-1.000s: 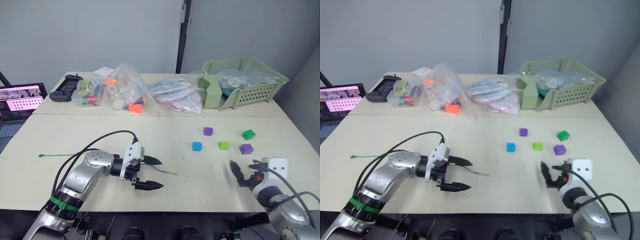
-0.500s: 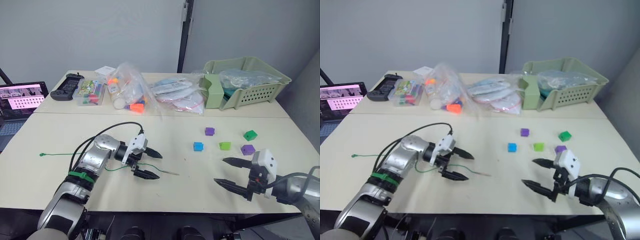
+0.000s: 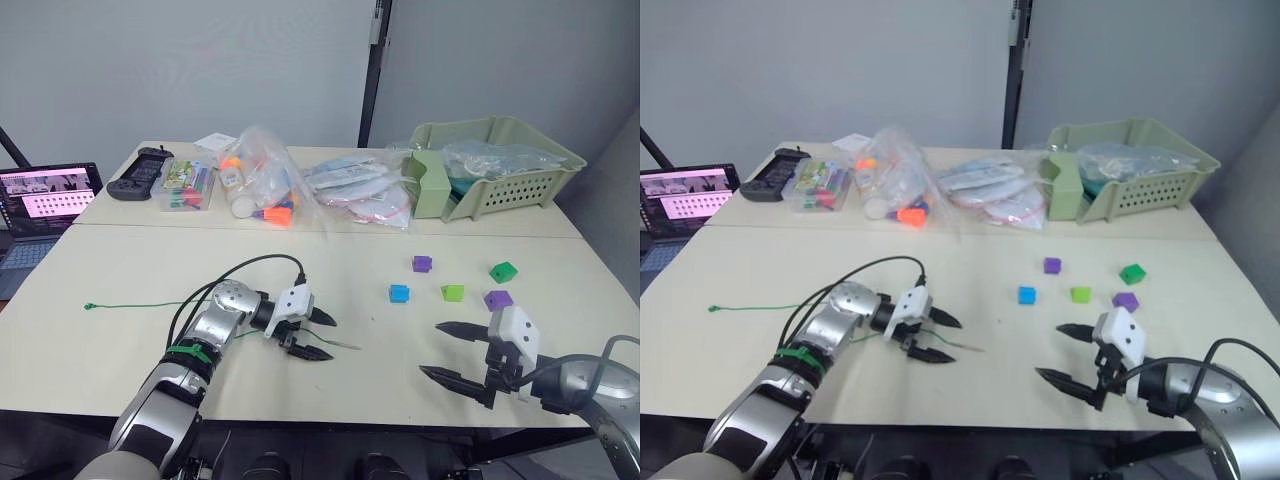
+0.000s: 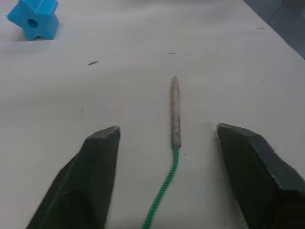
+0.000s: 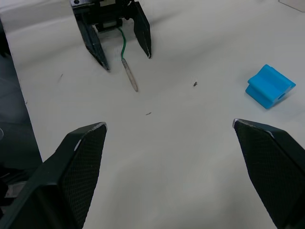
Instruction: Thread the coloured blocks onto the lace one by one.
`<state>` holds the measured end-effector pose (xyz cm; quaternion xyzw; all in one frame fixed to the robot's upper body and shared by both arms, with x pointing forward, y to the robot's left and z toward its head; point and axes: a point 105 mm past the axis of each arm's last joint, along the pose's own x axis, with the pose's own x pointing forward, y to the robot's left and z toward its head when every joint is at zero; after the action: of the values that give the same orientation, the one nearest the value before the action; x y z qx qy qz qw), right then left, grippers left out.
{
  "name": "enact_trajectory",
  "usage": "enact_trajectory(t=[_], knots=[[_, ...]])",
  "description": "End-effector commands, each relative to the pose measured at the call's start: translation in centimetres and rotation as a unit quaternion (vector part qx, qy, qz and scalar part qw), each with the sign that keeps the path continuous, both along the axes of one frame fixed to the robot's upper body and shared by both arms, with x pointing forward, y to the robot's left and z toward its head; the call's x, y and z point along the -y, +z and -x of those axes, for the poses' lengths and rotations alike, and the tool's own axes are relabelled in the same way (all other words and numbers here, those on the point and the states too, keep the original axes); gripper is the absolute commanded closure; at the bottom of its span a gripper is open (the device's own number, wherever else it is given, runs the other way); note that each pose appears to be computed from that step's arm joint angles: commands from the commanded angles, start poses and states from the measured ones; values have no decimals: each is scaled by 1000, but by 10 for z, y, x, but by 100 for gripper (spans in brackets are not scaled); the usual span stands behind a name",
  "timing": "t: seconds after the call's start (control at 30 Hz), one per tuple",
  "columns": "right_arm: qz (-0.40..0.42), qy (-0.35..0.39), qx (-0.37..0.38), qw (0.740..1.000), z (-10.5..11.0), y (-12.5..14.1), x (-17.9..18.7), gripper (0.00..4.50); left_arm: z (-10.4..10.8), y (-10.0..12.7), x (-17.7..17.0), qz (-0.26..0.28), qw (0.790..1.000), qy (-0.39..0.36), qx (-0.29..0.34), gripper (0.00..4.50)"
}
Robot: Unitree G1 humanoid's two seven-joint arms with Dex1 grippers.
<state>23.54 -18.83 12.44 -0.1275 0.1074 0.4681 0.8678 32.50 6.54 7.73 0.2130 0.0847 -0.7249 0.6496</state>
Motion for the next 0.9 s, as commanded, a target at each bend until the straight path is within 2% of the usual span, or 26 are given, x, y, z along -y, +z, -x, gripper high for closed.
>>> enact_trajectory(t=[0.03,0.1,0.23,0.33,0.5,0.63,0.8,0.9], knots=[[3,-4,24,1000,1,9,-1,0,8,-13,3,-24,999,-23,-12,241],[3,-6,24,1000,2,9,-1,0,10,-14,5,-24,999,-28,-12,319],[3,-16,28,999,1,9,0,0,13,-14,6,-22,999,-37,-13,444],[0,-21,30,999,1,9,0,0,10,-12,5,-20,999,-32,-10,448],[-7,-38,37,999,2,9,-1,0,2,5,3,-2,1000,-22,9,448],[-22,-88,50,995,2,13,5,0,1,30,-3,16,999,-18,26,448],[-61,-225,64,970,1,12,25,0,12,59,-18,25,999,3,32,448],[-72,-350,75,931,-6,8,52,0,21,70,-24,31,999,20,31,448]])
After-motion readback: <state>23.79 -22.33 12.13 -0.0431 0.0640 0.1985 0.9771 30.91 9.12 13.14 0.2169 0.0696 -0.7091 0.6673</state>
